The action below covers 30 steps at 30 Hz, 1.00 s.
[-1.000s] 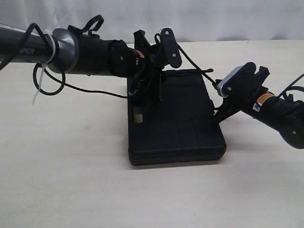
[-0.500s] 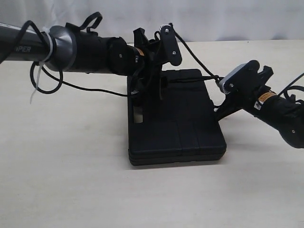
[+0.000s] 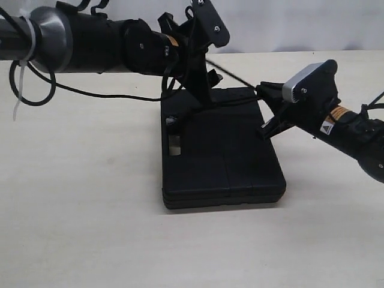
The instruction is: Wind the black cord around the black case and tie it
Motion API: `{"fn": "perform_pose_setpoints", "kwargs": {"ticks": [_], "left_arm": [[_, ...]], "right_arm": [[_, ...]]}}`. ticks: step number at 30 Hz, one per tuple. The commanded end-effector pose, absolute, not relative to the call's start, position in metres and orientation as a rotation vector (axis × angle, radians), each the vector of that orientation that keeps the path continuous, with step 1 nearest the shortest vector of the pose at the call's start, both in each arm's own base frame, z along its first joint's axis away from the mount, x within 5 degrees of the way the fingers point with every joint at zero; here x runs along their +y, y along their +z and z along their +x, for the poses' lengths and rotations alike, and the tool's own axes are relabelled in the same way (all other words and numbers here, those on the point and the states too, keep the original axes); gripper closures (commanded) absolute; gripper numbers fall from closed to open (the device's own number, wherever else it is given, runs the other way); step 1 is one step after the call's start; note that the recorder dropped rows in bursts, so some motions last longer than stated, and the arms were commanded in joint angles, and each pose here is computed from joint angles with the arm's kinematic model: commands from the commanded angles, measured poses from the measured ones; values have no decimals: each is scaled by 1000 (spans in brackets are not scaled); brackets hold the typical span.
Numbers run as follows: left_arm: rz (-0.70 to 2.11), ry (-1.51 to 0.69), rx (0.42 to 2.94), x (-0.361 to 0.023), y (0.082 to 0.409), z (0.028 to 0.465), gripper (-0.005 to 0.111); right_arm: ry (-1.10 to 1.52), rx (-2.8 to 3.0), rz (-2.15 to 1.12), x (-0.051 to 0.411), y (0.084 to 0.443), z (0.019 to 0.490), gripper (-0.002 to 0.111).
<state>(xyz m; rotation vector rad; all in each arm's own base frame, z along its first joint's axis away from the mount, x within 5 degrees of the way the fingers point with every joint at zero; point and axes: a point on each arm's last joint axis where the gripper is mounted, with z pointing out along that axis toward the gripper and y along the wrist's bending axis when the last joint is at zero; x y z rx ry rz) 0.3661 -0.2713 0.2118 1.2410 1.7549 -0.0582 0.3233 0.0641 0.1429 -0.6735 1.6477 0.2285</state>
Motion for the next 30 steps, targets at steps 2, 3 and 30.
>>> {"fn": "perform_pose_setpoints", "kwargs": {"ticks": [2, 3, 30], "left_arm": [[1062, -126, 1788, -273, 221, 369, 44], [1067, -123, 1784, -273, 221, 369, 44], [1484, 58, 1731, -259, 204, 367, 44]], "right_arm": [[267, 1599, -728, 69, 148, 319, 104], [267, 1599, -728, 69, 148, 319, 104], [276, 2131, -13, 40, 223, 432, 77]]}}
